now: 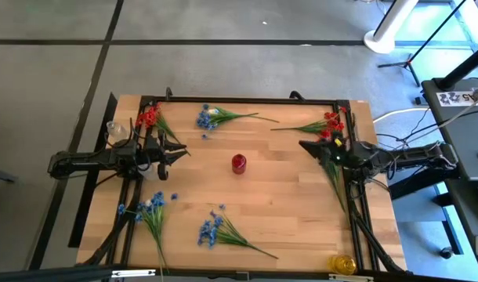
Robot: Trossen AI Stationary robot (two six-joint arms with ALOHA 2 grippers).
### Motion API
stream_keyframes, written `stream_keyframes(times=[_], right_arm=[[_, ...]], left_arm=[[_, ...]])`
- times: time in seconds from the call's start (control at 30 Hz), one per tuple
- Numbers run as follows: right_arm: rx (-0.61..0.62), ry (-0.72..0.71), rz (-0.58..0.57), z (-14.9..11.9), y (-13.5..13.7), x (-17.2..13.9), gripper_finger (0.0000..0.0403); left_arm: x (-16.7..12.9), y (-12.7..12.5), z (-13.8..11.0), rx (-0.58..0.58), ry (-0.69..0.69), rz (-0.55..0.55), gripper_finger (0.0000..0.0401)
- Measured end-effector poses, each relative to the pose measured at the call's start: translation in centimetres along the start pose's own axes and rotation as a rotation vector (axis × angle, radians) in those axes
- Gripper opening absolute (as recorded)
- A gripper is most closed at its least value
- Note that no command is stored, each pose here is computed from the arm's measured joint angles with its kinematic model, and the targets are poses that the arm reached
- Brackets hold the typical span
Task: Sort flowers into vase by color
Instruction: Put the bottom right red flowers into the red vase
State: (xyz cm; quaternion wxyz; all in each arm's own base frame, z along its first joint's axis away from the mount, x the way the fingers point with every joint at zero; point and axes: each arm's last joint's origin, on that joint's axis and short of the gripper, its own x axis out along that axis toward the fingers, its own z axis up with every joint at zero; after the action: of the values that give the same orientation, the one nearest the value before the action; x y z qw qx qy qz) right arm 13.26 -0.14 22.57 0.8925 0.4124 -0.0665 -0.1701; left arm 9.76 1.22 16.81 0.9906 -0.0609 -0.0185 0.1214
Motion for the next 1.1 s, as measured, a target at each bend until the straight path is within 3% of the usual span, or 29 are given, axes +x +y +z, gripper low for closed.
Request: stream_keyframes(times=[0.13,0.33,0.47,0.6,0.7,0.77,0.97,1.03,1.1], right_arm=[[-0.129,0.111,-0.301,1.2,2.3,1.8,0.0017],[-0.191,0.408,-0.799,2.4,4.1,3.2,0.0028],[-0.168,0.611,-1.009,2.4,3.7,4.9,0.0080],[-0.106,0.784,-1.208,1.6,1.2,6.1,0.0153],[-0.117,0.871,-1.281,1.0,-0.9,6.8,0.0197],[-0.116,0.894,-1.333,0.8,-2.4,7.1,0.0213],[-0.055,0.974,-1.422,0.6,-6.5,7.3,0.0215],[-0.031,0.982,-1.456,0.7,-7.5,7.0,0.0207],[-0.007,0.980,-1.476,0.5,-8.4,6.8,0.0196]], left_arm=[[0.0,0.0,0.0,0.000,0.000,0.000,0.0104],[0.0,0.0,0.0,0.000,0.000,0.000,0.0104],[0.0,0.0,0.0,0.001,0.000,0.000,0.0104],[0.0,0.0,0.0,0.001,-0.002,0.010,0.0104],[0.0,0.0,0.0,-0.017,-0.002,0.007,0.0104],[0.0,-0.1,0.1,-0.109,-0.009,-0.021,0.0104],[-0.2,-0.4,1.9,-0.649,-0.161,-0.146,0.0104],[-0.3,-0.5,2.3,-0.739,-0.180,-0.192,0.0104],[-0.4,-0.5,2.5,-0.757,-0.198,-0.212,0.0104]])
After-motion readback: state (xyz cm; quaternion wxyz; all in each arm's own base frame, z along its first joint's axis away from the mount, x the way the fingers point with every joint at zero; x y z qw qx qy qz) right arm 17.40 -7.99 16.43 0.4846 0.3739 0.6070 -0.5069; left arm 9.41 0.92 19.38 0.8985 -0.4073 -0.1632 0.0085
